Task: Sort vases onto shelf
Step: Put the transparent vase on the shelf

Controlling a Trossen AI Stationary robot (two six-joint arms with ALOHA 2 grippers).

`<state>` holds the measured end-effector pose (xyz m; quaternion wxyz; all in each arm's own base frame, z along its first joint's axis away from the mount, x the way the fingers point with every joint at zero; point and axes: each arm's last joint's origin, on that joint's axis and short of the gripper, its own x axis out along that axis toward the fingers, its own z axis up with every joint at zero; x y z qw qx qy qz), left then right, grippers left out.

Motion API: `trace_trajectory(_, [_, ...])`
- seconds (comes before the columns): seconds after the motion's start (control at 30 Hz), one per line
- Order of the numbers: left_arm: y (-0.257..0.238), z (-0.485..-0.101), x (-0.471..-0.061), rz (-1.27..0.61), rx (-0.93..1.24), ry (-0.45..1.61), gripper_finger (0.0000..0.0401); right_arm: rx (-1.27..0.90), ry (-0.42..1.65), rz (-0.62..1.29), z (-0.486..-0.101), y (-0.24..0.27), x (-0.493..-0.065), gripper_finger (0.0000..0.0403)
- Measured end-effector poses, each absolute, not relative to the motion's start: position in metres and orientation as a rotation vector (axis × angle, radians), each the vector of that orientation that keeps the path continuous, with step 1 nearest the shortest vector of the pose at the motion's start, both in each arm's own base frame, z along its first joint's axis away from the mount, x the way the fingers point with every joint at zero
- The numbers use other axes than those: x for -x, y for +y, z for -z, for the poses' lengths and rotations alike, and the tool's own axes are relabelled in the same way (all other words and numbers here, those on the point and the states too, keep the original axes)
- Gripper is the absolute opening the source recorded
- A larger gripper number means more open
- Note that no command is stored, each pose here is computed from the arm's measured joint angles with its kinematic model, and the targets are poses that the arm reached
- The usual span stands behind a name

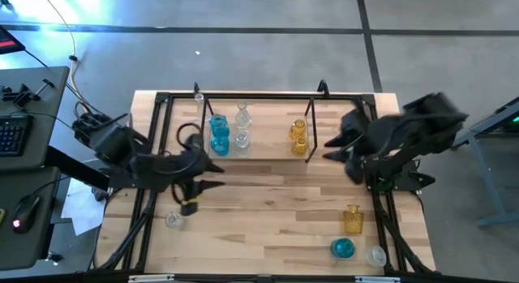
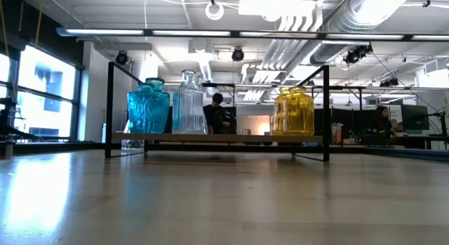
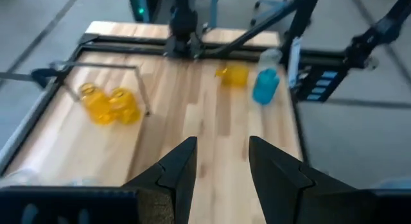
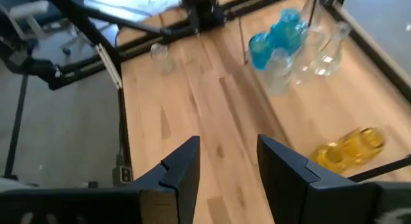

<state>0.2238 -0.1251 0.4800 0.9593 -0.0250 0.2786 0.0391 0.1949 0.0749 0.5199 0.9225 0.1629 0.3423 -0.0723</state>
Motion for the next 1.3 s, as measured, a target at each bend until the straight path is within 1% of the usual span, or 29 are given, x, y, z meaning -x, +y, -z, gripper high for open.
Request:
trace_trajectory(0.27, [-0.114, -0.480, -0.197, -0.166, -0.057, 0.621, 0.0131, -0.343, 0.855, 0.157, -0.483, 0.128, -0.244, 0.0136])
trace_trajectory(0.43, [-0.106, -0.477, -0.189, -0.229, -0.111, 0.658, 0.0131, -0.366, 0.906, 0.195, -0.463, 0.154, -0.261, 0.0136])
trace_trajectory(0.57, [-0.093, -0.474, -0.173, -0.338, -0.093, 0.707, 0.0131, -0.405, 0.900, 0.231, -0.456, 0.171, -0.260, 0.0136])
trace_trajectory(0.83, [-0.065, -0.492, -0.130, -0.356, 0.059, 0.576, 0.0131, -0.495, 0.814, 0.279, -0.457, 0.201, -0.237, 0.0136])
trace_trajectory(0.93, [-0.055, -0.496, -0.117, -0.367, 0.080, 0.541, 0.0131, -0.525, 0.795, 0.287, -0.458, 0.207, -0.231, 0.0136])
trace_trajectory(1.1, [-0.050, -0.499, -0.113, -0.438, 0.060, 0.481, 0.0131, -0.538, 0.781, 0.302, -0.456, 0.210, -0.230, 0.0136])
trace_trajectory(1.3, [-0.052, -0.496, -0.131, -0.565, -0.081, 0.477, 0.0131, -0.420, 0.808, 0.438, -0.433, 0.185, -0.260, 0.0136])
